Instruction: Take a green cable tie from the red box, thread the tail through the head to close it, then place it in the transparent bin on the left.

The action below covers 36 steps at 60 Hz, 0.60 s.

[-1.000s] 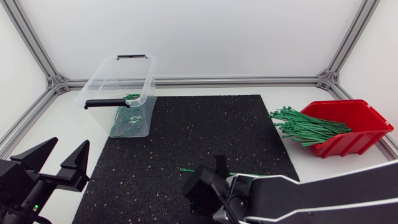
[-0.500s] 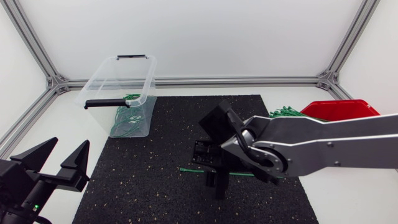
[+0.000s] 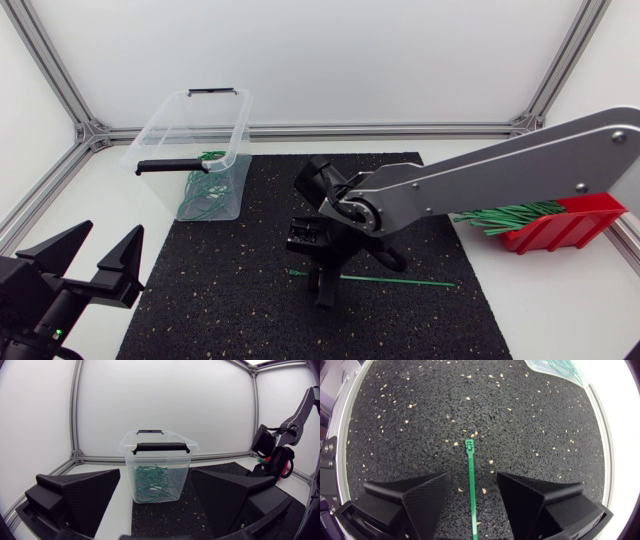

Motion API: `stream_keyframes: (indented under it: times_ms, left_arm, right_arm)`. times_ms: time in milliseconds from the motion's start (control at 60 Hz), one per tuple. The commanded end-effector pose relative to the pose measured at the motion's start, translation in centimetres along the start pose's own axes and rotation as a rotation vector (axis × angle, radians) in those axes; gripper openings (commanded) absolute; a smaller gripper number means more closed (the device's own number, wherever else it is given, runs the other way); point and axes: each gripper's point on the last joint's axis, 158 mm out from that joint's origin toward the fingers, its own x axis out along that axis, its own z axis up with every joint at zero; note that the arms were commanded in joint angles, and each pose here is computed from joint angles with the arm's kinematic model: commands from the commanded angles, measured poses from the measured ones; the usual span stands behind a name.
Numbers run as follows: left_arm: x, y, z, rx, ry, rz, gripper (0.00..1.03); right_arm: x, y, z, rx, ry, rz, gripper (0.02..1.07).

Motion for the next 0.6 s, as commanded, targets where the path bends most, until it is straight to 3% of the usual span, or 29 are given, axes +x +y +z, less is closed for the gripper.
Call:
stream_keyframes:
  times_ms: [0,167,417,583]
  left_arm:
    - [0.2,0.2,-2.3,-0.021,0.053,0.010,1.00]
    - [0.2,0.3,-2.3,-0.021,0.054,0.011,1.00]
    - [0.2,0.4,-2.3,-0.021,0.054,0.014,1.00]
    - [0.2,0.6,-2.3,-0.022,0.052,0.022,1.00]
  right_arm:
    - [0.2,-1.3,-0.5,0.044,0.006,0.027,0.59]
    - [0.0,-1.4,-1.6,0.095,0.016,0.112,0.44]
    - [0.3,-2.4,-3.1,0.111,0.034,0.046,0.44]
    - [0.1,0.0,-3.8,0.040,0.070,0.007,0.44]
